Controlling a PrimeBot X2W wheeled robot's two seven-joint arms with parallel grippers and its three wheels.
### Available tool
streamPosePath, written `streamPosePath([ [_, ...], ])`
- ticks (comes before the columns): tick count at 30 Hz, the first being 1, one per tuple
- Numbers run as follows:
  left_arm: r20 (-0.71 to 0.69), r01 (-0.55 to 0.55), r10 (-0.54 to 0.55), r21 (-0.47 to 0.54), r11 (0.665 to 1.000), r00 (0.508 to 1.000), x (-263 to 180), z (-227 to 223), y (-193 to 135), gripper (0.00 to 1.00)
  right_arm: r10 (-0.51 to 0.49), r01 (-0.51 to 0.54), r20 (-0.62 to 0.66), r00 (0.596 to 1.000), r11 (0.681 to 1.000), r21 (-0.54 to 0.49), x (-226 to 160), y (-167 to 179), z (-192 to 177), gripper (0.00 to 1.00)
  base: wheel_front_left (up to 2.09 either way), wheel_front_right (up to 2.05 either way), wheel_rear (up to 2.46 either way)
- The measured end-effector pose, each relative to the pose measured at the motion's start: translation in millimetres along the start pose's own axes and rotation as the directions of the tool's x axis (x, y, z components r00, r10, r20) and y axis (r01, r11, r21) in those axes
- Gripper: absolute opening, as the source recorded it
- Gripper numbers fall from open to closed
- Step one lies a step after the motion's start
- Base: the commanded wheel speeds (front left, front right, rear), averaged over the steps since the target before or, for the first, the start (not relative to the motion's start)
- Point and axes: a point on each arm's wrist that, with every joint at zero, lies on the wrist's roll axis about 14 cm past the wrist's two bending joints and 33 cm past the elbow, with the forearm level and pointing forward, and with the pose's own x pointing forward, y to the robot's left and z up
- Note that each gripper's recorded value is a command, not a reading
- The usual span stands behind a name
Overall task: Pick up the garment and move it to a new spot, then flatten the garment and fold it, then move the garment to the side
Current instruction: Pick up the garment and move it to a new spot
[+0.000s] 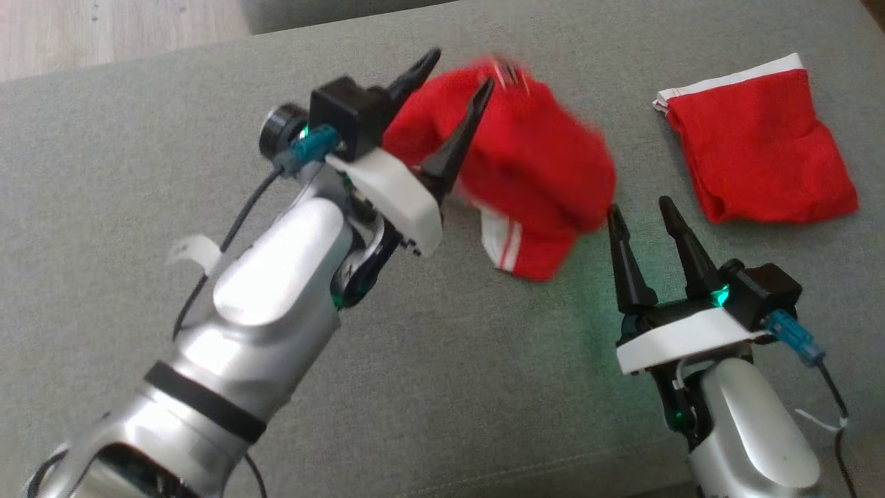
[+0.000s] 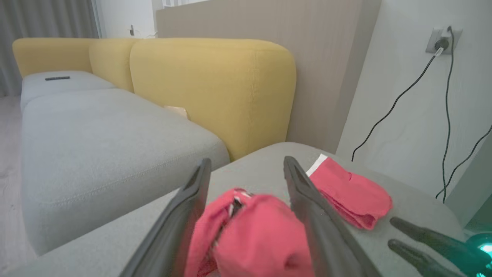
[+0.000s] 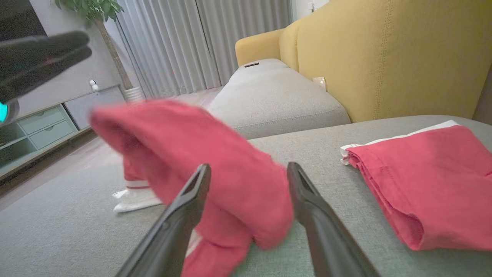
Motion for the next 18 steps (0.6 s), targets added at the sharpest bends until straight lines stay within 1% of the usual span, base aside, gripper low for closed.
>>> streamPosePath([
  [3,-0.043,-0.025,0.024,-0.012,1.000,0.999,-12,-18,3,1.00,-0.003,0.003,0.006,1.000,1.000,0.002,2,-1,2,1.00,0.00,0.00,0.00],
  [6,-0.065,-0.074,0.072,-0.035,0.997,0.995,-28,-30,11,1.00,-0.001,0.001,0.012,1.000,1.000,0.001,4,0,3,1.00,0.00,0.00,0.00],
  [9,-0.057,-0.169,0.166,-0.050,0.984,0.985,-48,-30,33,1.00,0.013,-0.013,0.017,1.000,1.000,-0.009,7,4,5,1.00,0.00,0.00,0.00],
  [13,0.014,-0.304,0.306,-0.063,0.950,0.952,-84,-10,67,1.00,0.038,-0.038,0.019,0.999,0.999,-0.024,8,13,5,1.00,0.00,0.00,0.00],
  [16,0.030,-0.391,0.395,-0.092,0.916,0.918,-118,-10,79,1.00,0.044,-0.043,0.008,0.999,0.999,-0.028,5,15,1,1.00,0.00,0.00,0.00],
  [18,0.022,-0.441,0.445,-0.107,0.891,0.895,-142,-16,81,1.00,0.050,-0.050,0.003,0.999,0.998,-0.030,4,18,-1,1.00,0.00,0.00,0.00],
])
